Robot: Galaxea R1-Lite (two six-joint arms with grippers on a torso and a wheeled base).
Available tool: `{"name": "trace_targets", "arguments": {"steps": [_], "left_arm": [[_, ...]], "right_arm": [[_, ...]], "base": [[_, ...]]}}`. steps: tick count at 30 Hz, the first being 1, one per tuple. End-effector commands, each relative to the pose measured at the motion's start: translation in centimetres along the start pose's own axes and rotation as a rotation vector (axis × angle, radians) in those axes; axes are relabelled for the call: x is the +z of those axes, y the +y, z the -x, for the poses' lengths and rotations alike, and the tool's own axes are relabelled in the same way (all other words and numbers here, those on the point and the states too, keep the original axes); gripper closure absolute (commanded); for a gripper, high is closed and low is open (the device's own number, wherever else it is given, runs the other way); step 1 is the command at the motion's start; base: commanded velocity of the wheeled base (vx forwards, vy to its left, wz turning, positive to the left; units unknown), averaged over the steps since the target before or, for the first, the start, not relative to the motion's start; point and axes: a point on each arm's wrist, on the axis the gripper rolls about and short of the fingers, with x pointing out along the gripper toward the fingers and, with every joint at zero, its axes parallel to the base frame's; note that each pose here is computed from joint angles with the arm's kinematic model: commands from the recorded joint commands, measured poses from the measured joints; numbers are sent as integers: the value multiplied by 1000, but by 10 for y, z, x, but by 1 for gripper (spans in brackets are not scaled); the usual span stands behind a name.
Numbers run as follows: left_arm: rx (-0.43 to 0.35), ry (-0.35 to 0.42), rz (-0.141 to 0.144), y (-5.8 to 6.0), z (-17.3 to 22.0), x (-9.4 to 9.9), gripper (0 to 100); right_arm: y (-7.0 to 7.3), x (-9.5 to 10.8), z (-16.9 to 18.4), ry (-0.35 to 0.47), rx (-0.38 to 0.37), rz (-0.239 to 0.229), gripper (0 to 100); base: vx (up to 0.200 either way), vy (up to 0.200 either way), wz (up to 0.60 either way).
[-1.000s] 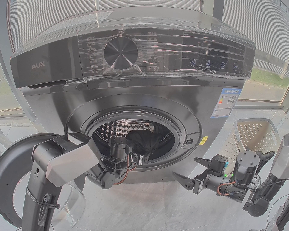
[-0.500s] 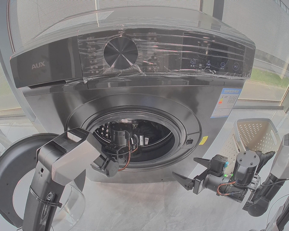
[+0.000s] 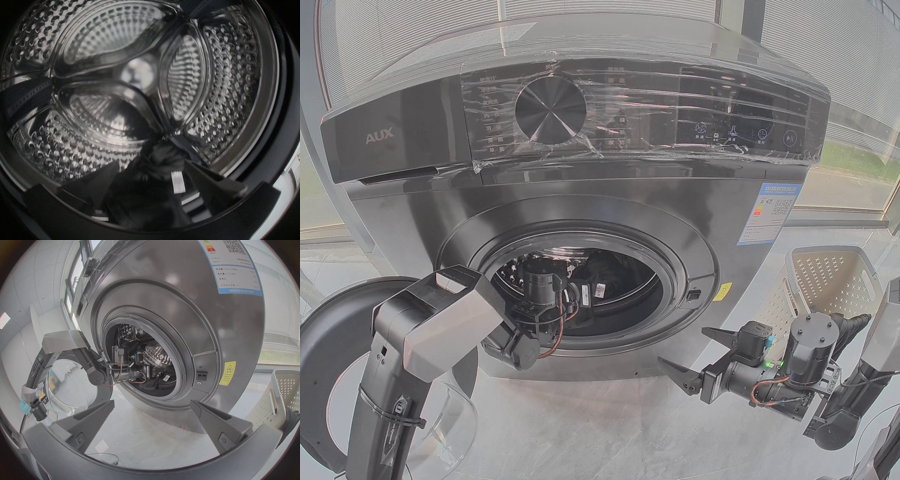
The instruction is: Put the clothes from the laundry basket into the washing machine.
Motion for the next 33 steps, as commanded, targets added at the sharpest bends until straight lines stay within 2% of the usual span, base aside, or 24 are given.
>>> {"name": "trace_targets", "arguments": {"steps": [1, 10, 14, 19, 20, 25, 29, 30, 33], "left_arm": [[-41, 88, -29, -8, 25, -5, 0], [-69, 141, -52, -10, 27, -23, 0], [-65, 159, -76, -7, 22, -36, 0], [-57, 169, -82, -4, 19, -42, 0], [-58, 170, -82, -5, 19, -43, 100], [-61, 160, -79, -5, 19, -40, 100], [-51, 76, -48, -9, 8, -22, 100], [-46, 40, -37, -9, 3, -12, 100], [-30, -5, -23, -5, -4, -3, 100]], "right_arm": [[0, -1, 0, 3, 2, 0, 0], [3, -1, 0, 6, 11, 1, 0], [3, -1, 0, 4, 11, 1, 0], [3, -1, 0, 3, 11, 1, 0], [4, -1, 0, 3, 13, 1, 0], [4, 0, 0, 1, 13, 1, 0], [3, 1, 0, -5, 11, 1, 0], [3, 1, 0, -5, 11, -1, 0], [3, 1, 0, -5, 12, 0, 0]], "base": [[0, 0, 0], [0, 0, 0], [0, 0, 0], [0, 0, 0], [0, 0, 0], [0, 0, 0], [0, 0, 0], [0, 0, 0], [0, 0, 0]]}}
